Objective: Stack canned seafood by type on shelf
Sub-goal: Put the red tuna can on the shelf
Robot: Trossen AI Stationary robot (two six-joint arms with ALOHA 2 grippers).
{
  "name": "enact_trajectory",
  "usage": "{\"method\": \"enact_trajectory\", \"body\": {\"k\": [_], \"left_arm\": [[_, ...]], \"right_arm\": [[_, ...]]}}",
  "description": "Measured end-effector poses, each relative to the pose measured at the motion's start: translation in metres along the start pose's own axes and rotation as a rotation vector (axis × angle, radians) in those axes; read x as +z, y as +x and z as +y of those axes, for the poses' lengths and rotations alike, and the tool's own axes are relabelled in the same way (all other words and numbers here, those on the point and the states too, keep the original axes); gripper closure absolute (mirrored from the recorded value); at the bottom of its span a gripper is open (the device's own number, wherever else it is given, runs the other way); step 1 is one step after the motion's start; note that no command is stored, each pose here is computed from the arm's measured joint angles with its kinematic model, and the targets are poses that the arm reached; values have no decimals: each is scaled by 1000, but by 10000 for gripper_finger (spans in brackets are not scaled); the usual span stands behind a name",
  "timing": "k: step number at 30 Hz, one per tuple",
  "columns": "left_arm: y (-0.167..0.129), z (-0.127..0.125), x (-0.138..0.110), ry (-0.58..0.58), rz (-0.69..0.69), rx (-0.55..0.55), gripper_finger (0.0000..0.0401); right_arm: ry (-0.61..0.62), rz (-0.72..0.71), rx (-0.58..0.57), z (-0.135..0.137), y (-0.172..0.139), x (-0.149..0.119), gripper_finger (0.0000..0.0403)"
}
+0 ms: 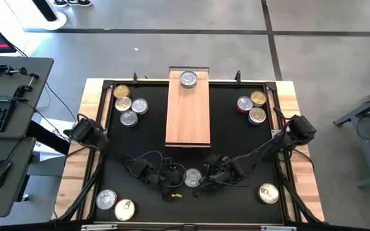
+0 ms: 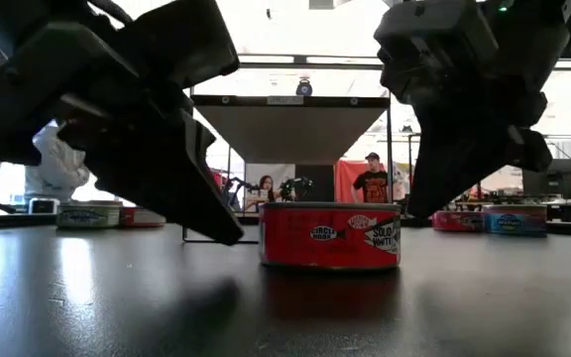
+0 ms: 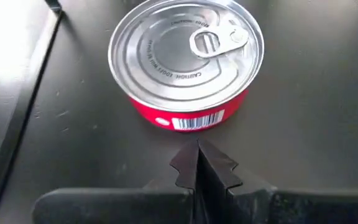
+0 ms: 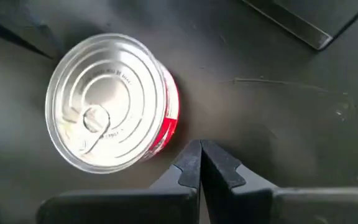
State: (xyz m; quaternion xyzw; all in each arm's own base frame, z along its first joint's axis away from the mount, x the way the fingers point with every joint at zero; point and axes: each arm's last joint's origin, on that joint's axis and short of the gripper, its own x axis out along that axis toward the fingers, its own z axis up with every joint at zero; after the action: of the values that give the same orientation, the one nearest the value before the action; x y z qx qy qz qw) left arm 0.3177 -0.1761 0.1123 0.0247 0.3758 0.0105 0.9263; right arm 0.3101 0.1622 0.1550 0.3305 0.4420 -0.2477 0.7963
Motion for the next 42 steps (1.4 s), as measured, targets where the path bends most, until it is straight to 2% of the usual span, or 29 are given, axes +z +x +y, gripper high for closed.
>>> {"method": "enact_trajectory", "body": {"k": [5,8,15,20,27,34,42], "left_arm": [[4,0,1,-16,-31,15,401],[5,2,1,4,-25,23,401],[8,10,4,-9,-26,32,401],[9,12,6,-22,-27,-5,401],[17,7,-3,-29,-2,-23,401],[19,5,-6,-41,14,-22,401],[20,5,-7,-29,13,-16,401]], "right_arm": [[-1,28,-30,-3,16,1,403],[21,4,23,2,22,3,403],[25,30,52,5,23,1,403],[49,25,54,5,23,1,403],[69,0,91,11,22,4,403],[69,18,98,24,8,7,403],[7,16,127,47,-15,17,403]]}}
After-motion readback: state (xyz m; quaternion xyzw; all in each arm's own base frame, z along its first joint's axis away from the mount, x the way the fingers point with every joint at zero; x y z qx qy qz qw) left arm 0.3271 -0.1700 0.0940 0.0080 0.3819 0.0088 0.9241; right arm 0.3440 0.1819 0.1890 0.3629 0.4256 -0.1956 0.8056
